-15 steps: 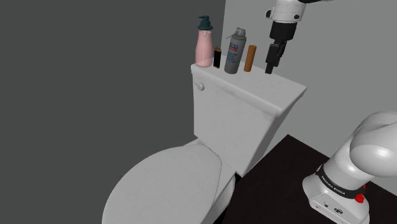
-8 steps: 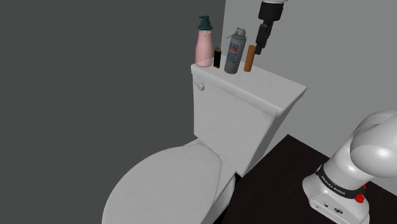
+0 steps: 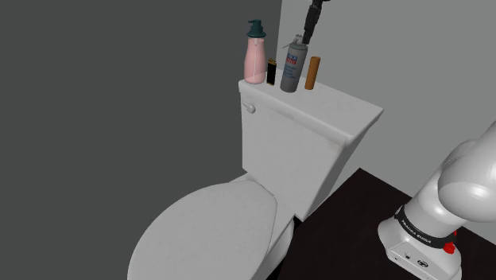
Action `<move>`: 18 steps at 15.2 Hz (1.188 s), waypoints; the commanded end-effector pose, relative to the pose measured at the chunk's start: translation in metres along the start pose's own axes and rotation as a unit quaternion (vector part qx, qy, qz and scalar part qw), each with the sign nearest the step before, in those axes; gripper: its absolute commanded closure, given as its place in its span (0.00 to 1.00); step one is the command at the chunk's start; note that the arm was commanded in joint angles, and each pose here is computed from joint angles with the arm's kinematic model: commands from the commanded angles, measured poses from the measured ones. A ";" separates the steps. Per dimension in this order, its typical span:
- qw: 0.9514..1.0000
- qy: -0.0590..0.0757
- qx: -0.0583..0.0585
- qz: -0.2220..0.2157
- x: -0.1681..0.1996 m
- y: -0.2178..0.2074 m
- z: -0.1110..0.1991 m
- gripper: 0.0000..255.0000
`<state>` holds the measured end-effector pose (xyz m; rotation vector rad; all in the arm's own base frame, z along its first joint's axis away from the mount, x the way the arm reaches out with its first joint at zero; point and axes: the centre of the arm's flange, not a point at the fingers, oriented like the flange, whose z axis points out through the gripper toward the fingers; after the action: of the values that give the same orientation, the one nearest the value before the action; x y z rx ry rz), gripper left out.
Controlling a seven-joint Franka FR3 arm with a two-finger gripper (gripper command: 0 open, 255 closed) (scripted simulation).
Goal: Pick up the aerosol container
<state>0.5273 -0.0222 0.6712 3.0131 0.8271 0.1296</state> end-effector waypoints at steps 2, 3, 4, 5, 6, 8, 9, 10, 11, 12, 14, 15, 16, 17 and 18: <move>1.000 0.011 -0.007 -0.026 0.026 0.014 -0.015 0.00; 1.000 0.012 -0.007 -0.026 0.025 0.013 -0.009 0.00; 1.000 0.012 -0.007 -0.026 0.025 0.013 -0.004 0.00; 1.000 0.011 -0.007 -0.026 0.025 0.013 0.001 0.00; 1.000 0.011 -0.007 -0.026 0.024 0.013 0.006 0.00; 1.000 0.011 -0.007 -0.026 0.023 0.012 0.017 0.00; 1.000 0.011 -0.007 -0.026 0.023 0.012 0.022 0.00; 1.000 0.012 -0.007 -0.026 0.023 0.012 0.025 0.00; 1.000 0.011 -0.007 -0.026 0.023 0.012 0.025 0.00; 1.000 0.011 -0.007 -0.026 0.023 0.012 0.025 1.00; 1.000 0.011 -0.007 -0.026 0.022 0.012 0.026 1.00; 1.000 0.011 -0.007 -0.026 0.022 0.012 0.026 1.00; 1.000 0.011 -0.007 -0.026 0.022 0.012 0.026 1.00; 1.000 0.011 -0.007 -0.026 0.022 0.013 0.025 1.00; 1.000 0.011 -0.007 -0.026 0.022 0.013 0.025 1.00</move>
<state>0.5544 -0.0212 0.6496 2.9785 0.9022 0.1738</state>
